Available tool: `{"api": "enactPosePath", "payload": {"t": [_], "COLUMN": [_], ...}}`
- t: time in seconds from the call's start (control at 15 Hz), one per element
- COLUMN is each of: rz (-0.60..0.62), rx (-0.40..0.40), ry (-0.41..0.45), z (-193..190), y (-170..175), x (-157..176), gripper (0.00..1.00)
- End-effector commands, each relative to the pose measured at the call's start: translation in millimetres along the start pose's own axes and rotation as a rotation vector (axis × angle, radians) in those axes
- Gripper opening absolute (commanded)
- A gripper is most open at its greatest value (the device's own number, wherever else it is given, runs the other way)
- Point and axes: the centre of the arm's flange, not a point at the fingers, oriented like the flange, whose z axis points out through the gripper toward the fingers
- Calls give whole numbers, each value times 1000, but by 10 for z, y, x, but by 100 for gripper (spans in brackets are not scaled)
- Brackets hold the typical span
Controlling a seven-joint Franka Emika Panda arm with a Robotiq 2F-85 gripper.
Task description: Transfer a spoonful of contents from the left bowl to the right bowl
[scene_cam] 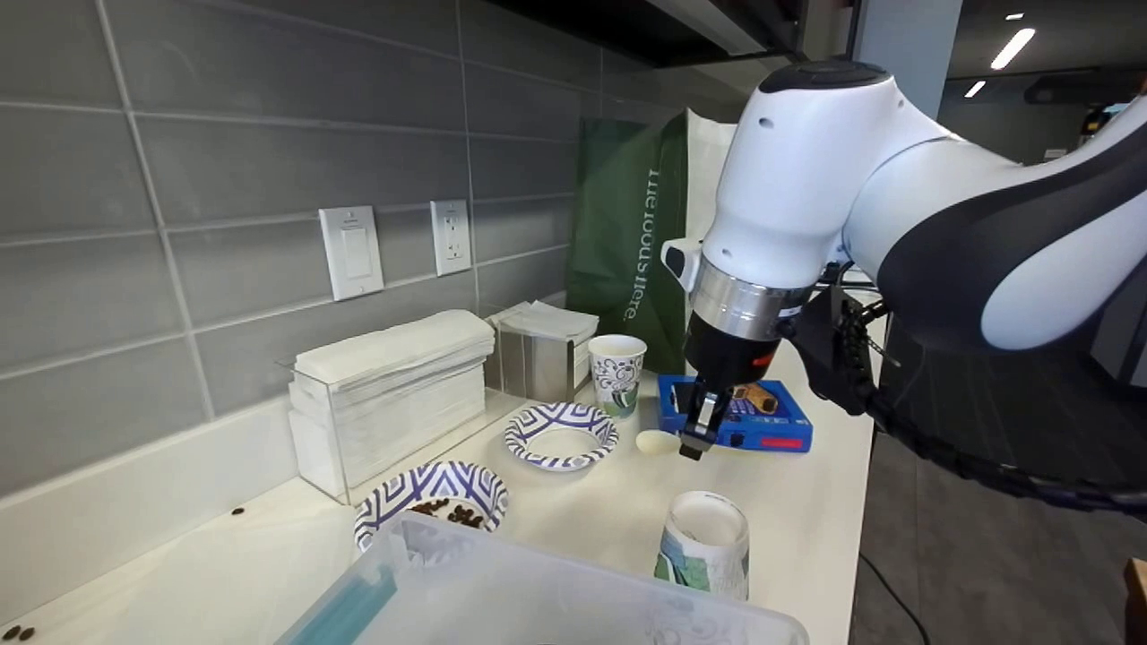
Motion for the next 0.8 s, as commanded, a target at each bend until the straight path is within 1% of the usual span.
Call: {"api": "enactPosePath", "payload": {"t": [0.0, 0.2, 0.27, 0.33, 0.4, 0.47, 0.53, 0.67, 0.73], "rz": [-1, -4, -7, -34, -57, -83, -101, -159, -200], "rx": [1, 6, 26, 48, 44, 65, 69, 83, 110], "ry": [-4, -14, -10, 18, 45, 71, 96, 113, 113], "z": [17, 63, 62, 37, 0, -58, -107, -187, -205], "y": [-9, -44, -49, -52, -49, -63, -60, -51, -39], "x": [-11, -26, -4, 100, 230, 388, 507, 786, 929], "gripper": [16, 16, 4, 4, 4, 4, 4, 4, 4]}}
